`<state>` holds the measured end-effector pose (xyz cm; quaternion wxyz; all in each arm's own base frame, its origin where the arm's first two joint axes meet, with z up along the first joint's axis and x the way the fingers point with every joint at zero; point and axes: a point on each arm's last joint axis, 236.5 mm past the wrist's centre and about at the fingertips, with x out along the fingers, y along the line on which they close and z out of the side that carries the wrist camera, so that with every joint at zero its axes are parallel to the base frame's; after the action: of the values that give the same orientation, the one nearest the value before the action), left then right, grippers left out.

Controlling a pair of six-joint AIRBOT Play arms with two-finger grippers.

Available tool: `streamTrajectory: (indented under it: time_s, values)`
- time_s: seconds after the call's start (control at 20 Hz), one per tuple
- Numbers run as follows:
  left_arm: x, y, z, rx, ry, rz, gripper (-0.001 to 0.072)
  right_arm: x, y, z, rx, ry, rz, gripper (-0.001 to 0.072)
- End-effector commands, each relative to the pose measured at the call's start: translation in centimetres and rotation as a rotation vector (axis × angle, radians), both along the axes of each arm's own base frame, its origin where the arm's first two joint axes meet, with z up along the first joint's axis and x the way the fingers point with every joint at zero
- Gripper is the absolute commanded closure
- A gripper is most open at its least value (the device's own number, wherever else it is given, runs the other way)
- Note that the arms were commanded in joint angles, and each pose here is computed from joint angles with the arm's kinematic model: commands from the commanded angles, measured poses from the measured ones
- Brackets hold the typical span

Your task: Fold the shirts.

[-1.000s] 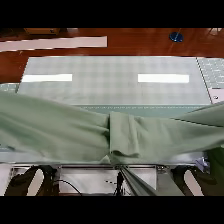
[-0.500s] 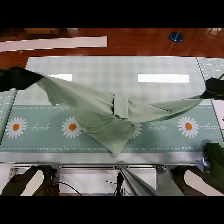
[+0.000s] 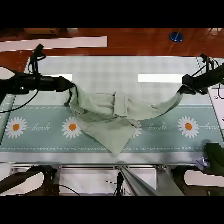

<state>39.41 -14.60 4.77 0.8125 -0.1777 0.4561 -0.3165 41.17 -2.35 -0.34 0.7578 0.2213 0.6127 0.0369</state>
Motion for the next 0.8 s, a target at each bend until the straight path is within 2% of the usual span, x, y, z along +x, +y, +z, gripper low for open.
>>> streamTrajectory:
  time_s: [0.0,0.15,0.35,0.4,0.45,0.5,0.55,0.6,0.7,0.75]
  values:
    - [0.5,-0.5,-2.4,0.014,0.028,-0.011,0.0678,4.4,-3.8,-0.2,-0.131,-0.158,-0.113,0.0691]
    - [0.4,-0.6,-2.6,0.012,0.036,-0.018,0.0678,4.1,-6.0,-0.9,-0.224,-0.137,-0.135,0.0691]
    - [-0.2,-2.1,-2.6,0.013,0.036,-0.056,0.0677,3.3,-5.8,-1.3,-0.226,-0.101,-0.11,0.069]
    - [-0.5,-2.7,-2.6,0.013,0.037,-0.072,0.0677,3.1,-5.4,-1.2,-0.214,-0.1,-0.089,0.0618]
    - [-0.9,-3.3,-2.7,0.013,0.039,-0.091,0.0677,3.0,-4.7,-0.6,-0.2,-0.107,-0.034,0.0365]
    - [-1.1,-3.7,-2.7,0.014,0.038,-0.104,0.0677,2.7,-4.3,0.4,-0.201,-0.12,0.03,0.0241]
    - [-1.2,-3.8,-2.7,0.014,0.038,-0.109,0.0677,2.6,-3.9,2.1,-0.204,-0.139,0.073,0.0171]
    - [-1.2,-3.8,-2.6,0.015,0.036,-0.11,0.0678,2.5,-3.5,4.3,-0.204,-0.17,0.103,0.0142]
    - [-1.2,-3.8,-2.6,0.015,0.036,-0.109,0.0677,2.6,-2.3,9.6,-0.195,-0.277,0.128,0.0142]
    - [-1.2,-3.8,-2.6,0.015,0.036,-0.111,0.0677,2.6,-0.7,12.3,-0.147,-0.347,0.133,0.0142]
